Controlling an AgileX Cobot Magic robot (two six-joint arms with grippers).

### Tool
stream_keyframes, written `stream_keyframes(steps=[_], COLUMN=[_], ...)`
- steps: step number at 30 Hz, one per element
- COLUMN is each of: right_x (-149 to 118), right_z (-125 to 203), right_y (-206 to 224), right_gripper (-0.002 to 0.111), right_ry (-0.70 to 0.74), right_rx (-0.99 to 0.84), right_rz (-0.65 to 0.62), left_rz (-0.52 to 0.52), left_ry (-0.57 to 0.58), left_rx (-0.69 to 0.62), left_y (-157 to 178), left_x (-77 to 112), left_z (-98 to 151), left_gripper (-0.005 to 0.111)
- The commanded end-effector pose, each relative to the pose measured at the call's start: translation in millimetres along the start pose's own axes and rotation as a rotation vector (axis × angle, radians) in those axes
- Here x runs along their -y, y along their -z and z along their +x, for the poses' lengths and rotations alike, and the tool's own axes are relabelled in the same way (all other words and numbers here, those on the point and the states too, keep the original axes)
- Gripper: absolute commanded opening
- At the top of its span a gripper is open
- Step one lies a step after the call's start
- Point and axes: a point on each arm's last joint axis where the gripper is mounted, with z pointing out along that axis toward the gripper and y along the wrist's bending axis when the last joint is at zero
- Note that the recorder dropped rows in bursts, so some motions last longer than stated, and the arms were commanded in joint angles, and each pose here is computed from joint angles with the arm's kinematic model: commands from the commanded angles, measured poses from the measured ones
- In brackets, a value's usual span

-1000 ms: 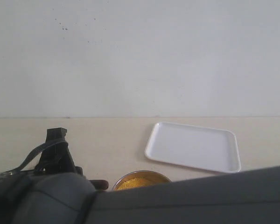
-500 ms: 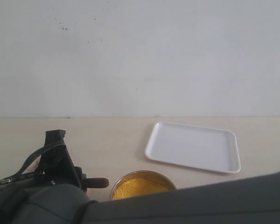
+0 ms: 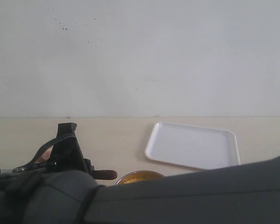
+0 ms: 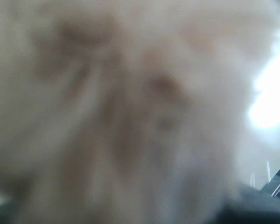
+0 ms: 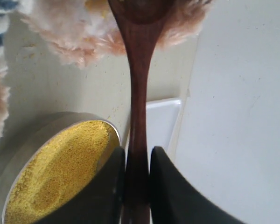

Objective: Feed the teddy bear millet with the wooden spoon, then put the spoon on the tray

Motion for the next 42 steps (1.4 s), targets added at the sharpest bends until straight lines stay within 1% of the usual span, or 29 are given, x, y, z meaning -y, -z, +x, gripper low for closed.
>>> stream_keyframes(steps=[1,6,11,15,21,24,26,32,42], right_x=[6,9,8,6,11,14,12,14,9], right_z=[3,5,7,10,14,15,15,14,11], right_y=[-3,-8,-10,-16,-17,-13,-13,-6,0], right_gripper=[0.003,0.003,0.003,0.003,0.003,0.003,0.003,0.003,0.003], right_ry=[-0.004,-0.013,0.018,0.024,0.006,-0.02,-0.009,-0.013,-0.003], right_rx=[-0.009,-0.021,-0.027,-0.044,-0.048,-0.04,-0.043,-0.025,-0.012], right_rz=[0.028,0.024,0.06,0.046,0.052,0.053,0.03,0.043,0.031], left_rz=[0.019,0.021,0.021,0.021,0.021,0.021,0.021,0.021,0.021], left_ry=[0.001,0.001,0.001,0.0,0.0,0.0,0.0,0.0,0.0], left_rx=[0.003,0.003,0.003,0.003,0.003,0.003,0.003,0.003,0.003], left_y=[0,0,0,0,0,0,0,0,0], left_x=[1.2,1.4,1.4,1.4,1.4,1.4,1.4,1.4,1.4], left_z=[0,0,0,0,0,0,0,0,0], left_gripper=[0.004,0.004,0.004,0.004,0.004,0.004,0.004,0.004,0.004])
